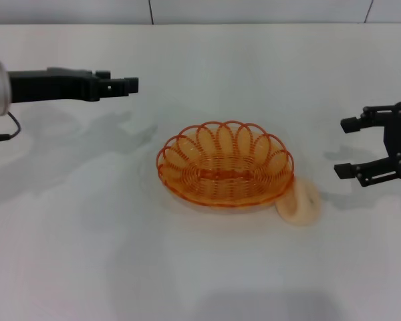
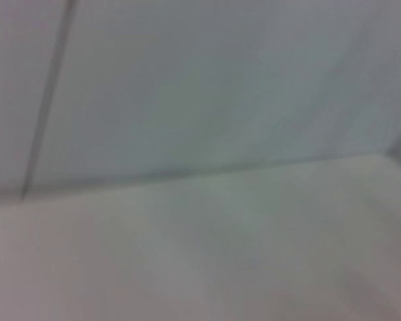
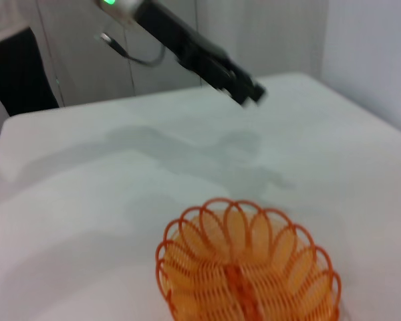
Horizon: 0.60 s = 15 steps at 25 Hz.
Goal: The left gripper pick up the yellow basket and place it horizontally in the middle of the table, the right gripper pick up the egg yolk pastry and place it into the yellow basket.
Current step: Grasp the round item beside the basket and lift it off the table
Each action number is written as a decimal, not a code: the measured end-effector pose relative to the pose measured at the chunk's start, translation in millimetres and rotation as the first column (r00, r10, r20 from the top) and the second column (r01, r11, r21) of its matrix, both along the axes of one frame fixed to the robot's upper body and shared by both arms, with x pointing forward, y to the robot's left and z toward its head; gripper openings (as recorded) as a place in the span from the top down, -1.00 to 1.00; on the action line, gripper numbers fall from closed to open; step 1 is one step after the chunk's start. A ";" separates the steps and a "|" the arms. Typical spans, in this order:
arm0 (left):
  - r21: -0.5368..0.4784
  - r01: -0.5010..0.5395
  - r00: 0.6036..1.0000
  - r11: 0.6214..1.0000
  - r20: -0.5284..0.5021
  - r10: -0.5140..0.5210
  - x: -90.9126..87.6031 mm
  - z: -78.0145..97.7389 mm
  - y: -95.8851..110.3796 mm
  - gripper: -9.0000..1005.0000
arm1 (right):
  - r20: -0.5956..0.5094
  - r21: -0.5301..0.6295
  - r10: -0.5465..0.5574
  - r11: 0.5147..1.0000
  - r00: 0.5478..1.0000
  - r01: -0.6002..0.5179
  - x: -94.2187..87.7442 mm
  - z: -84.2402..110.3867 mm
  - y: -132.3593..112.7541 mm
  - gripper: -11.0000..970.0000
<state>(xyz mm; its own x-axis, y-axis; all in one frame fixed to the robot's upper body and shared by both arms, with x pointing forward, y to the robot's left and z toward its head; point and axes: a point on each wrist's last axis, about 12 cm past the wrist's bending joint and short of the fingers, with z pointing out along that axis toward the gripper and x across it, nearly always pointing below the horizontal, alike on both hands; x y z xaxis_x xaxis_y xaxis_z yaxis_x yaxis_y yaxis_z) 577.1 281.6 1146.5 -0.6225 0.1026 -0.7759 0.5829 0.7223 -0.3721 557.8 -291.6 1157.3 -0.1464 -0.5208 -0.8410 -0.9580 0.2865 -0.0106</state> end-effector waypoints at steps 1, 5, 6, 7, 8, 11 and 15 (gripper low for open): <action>-0.006 0.040 0.997 0.999 0.064 -0.039 -5.6 -0.6 4.9 -0.40 | -0.022 -0.016 -0.009 1.000 1.000 0.009 -0.2 3.4 0.4 -0.69; -0.008 0.133 0.967 0.991 0.219 -0.128 -21.4 -7.5 23.7 -0.41 | -0.096 -0.073 -0.049 0.996 0.994 0.042 -0.1 13.4 5.9 -0.68; -0.012 0.141 0.962 0.990 0.240 -0.134 -24.5 -9.7 28.5 -0.41 | -0.121 -0.096 -0.066 0.994 0.990 0.055 0.2 15.3 7.3 -0.68; -0.019 0.162 0.951 0.987 0.268 -0.151 -29.2 -13.4 33.5 -0.41 | -0.139 -0.113 -0.078 0.992 0.987 0.063 1.1 17.0 9.2 -0.68; -0.020 0.184 0.939 0.983 0.299 -0.170 -34.2 -17.2 38.2 -0.41 | -0.160 -0.132 -0.091 0.989 0.983 0.070 2.3 18.8 11.8 -0.68; -0.007 0.285 0.889 0.959 0.377 -0.261 -50.9 -27.6 43.4 -0.41 | -0.225 -0.189 -0.134 0.978 0.965 0.091 6.0 23.7 20.2 -0.68; 0.037 0.384 0.852 0.922 0.370 -0.370 -66.3 -39.1 46.9 -0.41 | -0.279 -0.267 -0.171 0.959 0.945 0.095 9.8 27.6 34.3 -0.67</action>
<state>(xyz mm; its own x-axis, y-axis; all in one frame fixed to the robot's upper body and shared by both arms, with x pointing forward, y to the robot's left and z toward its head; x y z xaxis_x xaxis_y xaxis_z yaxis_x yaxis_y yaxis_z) 510.8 328.5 1107.4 -0.2152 0.2393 -0.9468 0.9065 0.4096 -0.1025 567.5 -257.2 1184.9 -0.4512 -0.6645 -0.5957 -0.8814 0.4363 0.1809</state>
